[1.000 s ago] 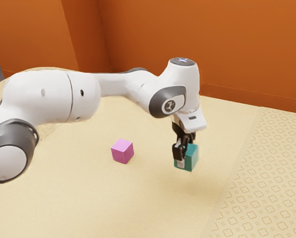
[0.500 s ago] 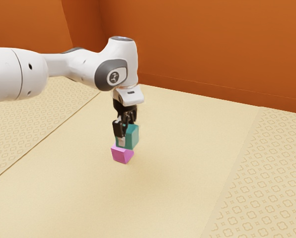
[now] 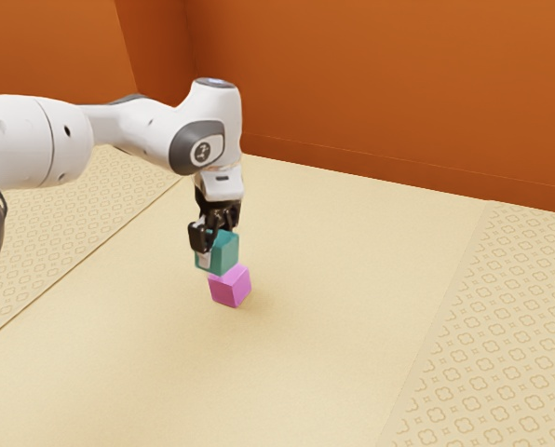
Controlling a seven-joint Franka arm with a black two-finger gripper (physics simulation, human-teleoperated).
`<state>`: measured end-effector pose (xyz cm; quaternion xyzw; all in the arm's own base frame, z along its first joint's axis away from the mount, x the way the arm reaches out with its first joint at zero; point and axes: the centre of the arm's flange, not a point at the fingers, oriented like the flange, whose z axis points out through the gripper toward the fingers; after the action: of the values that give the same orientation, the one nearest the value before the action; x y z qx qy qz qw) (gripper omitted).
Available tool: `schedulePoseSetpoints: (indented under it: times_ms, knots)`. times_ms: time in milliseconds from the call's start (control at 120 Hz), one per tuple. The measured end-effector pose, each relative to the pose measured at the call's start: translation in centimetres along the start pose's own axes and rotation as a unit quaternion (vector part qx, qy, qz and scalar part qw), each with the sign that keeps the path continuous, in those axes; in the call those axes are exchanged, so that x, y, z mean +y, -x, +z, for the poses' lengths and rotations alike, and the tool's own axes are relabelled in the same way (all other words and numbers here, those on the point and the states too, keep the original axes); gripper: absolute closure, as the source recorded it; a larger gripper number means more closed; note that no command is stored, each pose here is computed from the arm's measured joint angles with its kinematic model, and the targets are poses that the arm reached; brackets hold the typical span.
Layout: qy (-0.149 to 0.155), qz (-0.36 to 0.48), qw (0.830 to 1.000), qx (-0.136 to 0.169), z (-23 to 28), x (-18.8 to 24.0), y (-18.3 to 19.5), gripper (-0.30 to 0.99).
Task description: Pick up the blue block with one arm, and put the blue block on the pink block with one arm
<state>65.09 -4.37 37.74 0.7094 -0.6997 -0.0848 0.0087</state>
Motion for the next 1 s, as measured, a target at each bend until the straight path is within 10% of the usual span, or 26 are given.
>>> schedulePoseSetpoints:
  times_ms: [850,1000]
  knots:
    - [-0.044,0.025,0.998,0.045,4.2,-4.0,2.8,0.39]
    - [-0.042,0.026,0.998,0.047,4.4,-3.9,3.2,0.20]
